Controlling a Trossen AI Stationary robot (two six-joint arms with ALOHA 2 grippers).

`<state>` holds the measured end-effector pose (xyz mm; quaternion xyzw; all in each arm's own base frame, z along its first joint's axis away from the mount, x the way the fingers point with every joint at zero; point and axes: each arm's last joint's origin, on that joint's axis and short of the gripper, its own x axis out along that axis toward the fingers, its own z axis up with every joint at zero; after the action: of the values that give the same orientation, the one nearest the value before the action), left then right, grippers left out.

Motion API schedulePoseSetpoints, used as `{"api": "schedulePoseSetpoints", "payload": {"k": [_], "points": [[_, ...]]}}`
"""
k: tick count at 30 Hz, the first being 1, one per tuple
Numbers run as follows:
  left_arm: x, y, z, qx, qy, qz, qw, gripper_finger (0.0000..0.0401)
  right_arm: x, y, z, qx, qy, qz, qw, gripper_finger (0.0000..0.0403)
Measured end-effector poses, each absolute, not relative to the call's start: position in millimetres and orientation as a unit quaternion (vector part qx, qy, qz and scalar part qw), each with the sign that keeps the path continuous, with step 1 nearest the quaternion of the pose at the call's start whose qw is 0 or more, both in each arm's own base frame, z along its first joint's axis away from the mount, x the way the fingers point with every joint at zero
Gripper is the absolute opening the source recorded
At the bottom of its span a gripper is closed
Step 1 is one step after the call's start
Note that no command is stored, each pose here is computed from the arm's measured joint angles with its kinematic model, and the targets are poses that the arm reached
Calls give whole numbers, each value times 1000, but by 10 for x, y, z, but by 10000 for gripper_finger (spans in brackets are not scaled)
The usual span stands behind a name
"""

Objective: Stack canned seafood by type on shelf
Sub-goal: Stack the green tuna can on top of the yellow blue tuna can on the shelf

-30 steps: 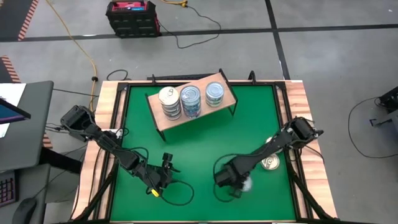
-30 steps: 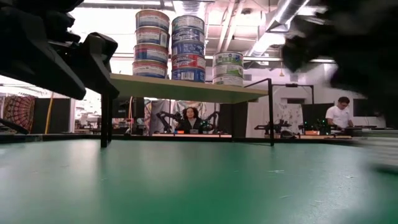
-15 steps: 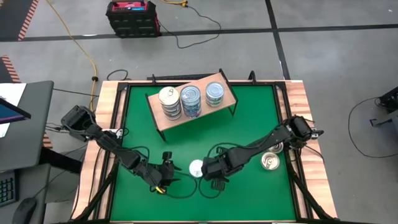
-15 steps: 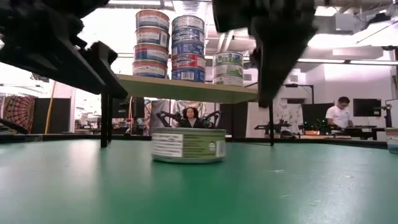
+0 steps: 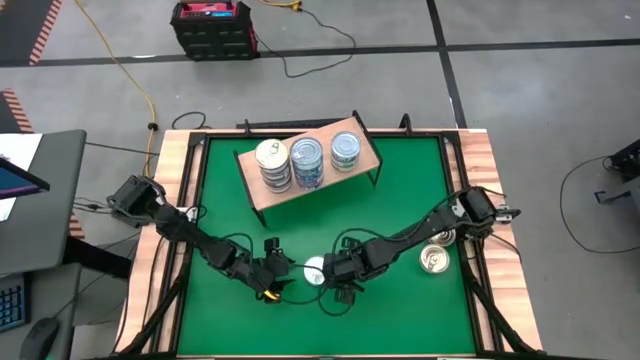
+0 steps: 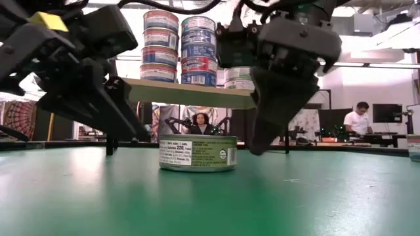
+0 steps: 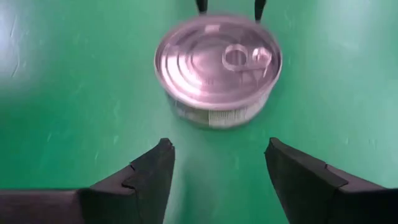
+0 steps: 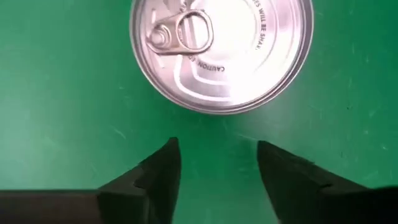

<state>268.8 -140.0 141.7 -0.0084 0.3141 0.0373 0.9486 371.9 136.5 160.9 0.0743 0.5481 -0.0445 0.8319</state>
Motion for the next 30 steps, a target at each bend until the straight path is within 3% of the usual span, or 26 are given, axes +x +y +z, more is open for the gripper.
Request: {"api": "schedulePoseSetpoints", "payload": {"k": [8,30], "points": [[2846,-1366,1176,-12,306,36,951,282,3790,1360,1588,66,502,-35,862,294],[2900,-1355,1167,-23,299,-2,954,276,4150,1316,1893,95,302,14,948,292]]}}
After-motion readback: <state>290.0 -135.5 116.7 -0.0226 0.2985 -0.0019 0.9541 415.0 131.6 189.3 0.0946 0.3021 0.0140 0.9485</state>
